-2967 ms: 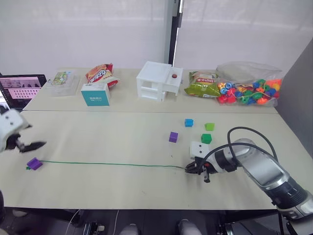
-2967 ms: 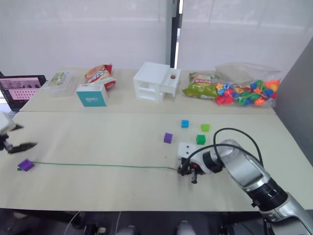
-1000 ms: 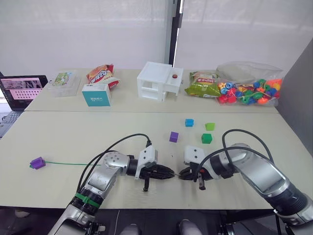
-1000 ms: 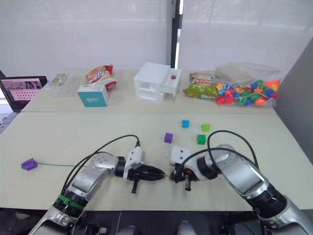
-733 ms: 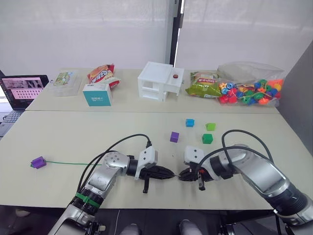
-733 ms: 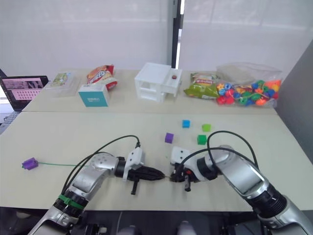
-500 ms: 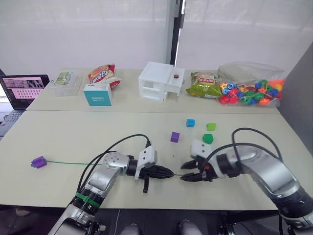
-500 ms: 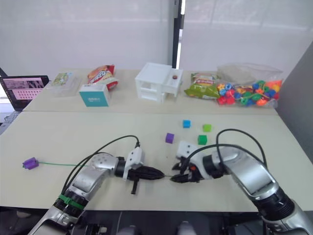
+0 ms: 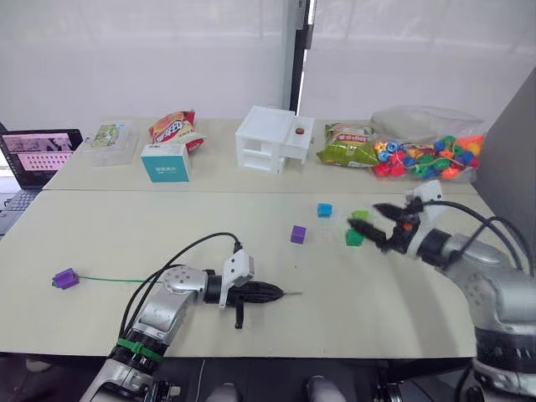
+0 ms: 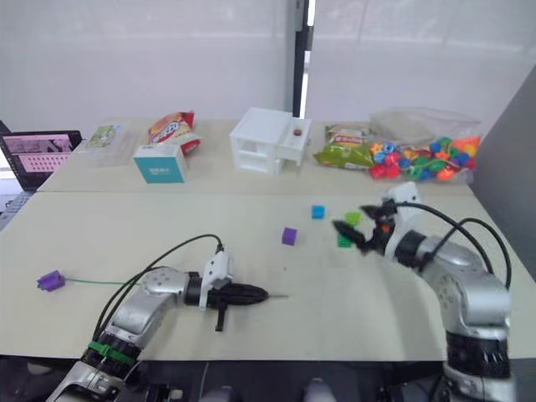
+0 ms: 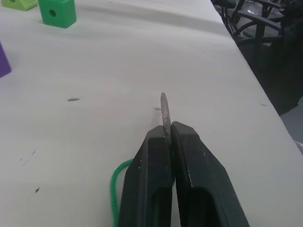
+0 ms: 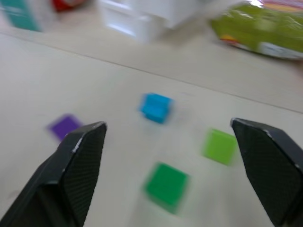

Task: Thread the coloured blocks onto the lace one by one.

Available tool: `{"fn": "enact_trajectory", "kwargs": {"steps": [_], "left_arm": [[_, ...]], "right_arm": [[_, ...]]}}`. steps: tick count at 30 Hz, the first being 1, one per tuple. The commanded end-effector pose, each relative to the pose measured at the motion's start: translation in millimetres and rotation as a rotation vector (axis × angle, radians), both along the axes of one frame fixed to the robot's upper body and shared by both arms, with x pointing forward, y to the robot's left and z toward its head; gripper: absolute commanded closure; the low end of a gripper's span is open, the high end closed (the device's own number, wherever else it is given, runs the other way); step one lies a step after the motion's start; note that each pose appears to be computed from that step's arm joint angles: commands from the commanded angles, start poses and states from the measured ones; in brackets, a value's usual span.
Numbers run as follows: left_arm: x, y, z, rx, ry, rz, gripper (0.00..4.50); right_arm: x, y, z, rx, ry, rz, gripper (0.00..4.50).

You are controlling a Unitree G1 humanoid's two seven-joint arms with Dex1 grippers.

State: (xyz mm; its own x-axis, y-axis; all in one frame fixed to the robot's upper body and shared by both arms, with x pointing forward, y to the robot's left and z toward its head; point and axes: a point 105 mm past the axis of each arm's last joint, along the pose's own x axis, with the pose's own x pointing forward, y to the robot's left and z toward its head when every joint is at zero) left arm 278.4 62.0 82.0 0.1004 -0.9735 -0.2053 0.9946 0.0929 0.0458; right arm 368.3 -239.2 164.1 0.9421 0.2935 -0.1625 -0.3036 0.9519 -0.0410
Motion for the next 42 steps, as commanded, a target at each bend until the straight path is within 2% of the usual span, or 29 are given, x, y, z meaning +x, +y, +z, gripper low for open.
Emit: {"fn": "enact_trajectory", "kwargs": {"steps": [1, 3, 6, 25, 36, 42], "left_arm": [[-2.1, -4.6, 12.9, -0.036, -0.051, -0.003, 4.50], [-2.8, -5.1, 12.3, -0.033, -0.050, 0.001, 4.50], [-5.7, -4.6, 11.6, -0.036, -0.054, 0.019, 4.50], [-4.4, -4.8, 14.5, -0.055, -0.084, 0.073, 4.50], [-4.4, -3.5, 13.0, -0.051, -0.088, 0.090, 4.50], [-4.4, -2.1, 11.8, -0.048, -0.084, 0.094, 4.50]], "right_arm": [[13.8, -6.3, 11.4, 0.028, -0.065, -0.049, 0.09], [18.4, -10.6, 8.6, -0.012, -0.061, -0.070, 0.09], [30.5, -13.0, 3.1, 0.040, -0.039, -0.097, 0.09], [71.7, 15.8, -17.7, -0.015, 0.075, -0.026, 0.09], [79.2, 20.1, -19.1, -0.030, 0.092, -0.007, 0.09], [80.5, 17.9, -10.1, -0.003, 0.064, -0.012, 0.09]]}}
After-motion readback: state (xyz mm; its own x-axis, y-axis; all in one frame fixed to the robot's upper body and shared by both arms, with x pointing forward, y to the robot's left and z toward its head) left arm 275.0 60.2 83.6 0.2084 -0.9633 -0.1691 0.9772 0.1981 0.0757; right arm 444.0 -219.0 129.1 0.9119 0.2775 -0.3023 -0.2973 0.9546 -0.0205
